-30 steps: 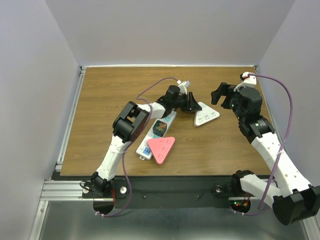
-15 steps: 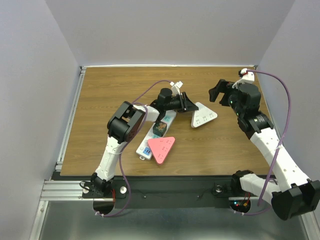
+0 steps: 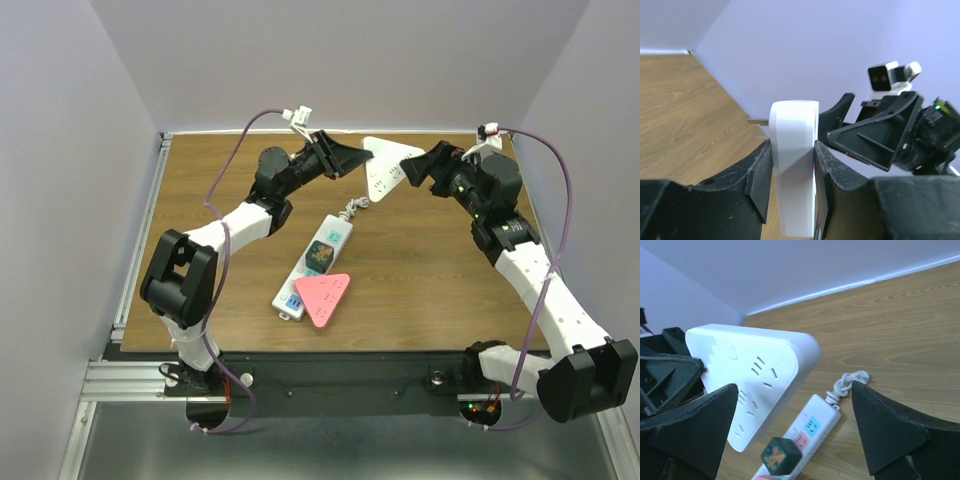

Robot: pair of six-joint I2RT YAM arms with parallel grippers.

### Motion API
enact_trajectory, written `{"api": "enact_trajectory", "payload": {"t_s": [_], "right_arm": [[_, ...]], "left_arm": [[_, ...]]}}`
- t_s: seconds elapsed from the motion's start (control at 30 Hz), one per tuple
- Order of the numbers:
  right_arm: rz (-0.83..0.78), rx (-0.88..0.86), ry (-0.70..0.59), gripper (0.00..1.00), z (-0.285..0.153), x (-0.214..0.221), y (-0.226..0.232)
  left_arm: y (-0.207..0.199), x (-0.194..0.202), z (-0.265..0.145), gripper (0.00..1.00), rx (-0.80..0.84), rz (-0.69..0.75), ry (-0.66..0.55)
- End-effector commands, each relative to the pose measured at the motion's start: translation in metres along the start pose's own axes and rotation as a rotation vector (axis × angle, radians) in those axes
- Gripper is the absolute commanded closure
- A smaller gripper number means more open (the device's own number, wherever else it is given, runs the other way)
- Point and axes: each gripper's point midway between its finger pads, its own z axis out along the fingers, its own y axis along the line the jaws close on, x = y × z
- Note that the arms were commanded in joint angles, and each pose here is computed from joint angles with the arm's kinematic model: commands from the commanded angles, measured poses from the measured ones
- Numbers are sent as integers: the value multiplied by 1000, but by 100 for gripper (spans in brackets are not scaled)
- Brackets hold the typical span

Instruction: Insert the plug

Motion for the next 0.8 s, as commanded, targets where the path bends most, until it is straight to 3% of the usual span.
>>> {"api": "enact_trajectory", "payload": {"t_s": [0.0, 0.33, 0.77], "right_arm": [[93, -208, -121, 0, -15, -30, 43], [87, -537, -130, 0, -34, -22, 88], [92, -497, -133, 0, -27, -10, 74]], "left_arm": [[-30, -30, -12, 100, 20, 33, -131], [-62, -48, -29, 100, 51, -16, -223], [-93, -46, -33, 100, 104, -28, -241]]}}
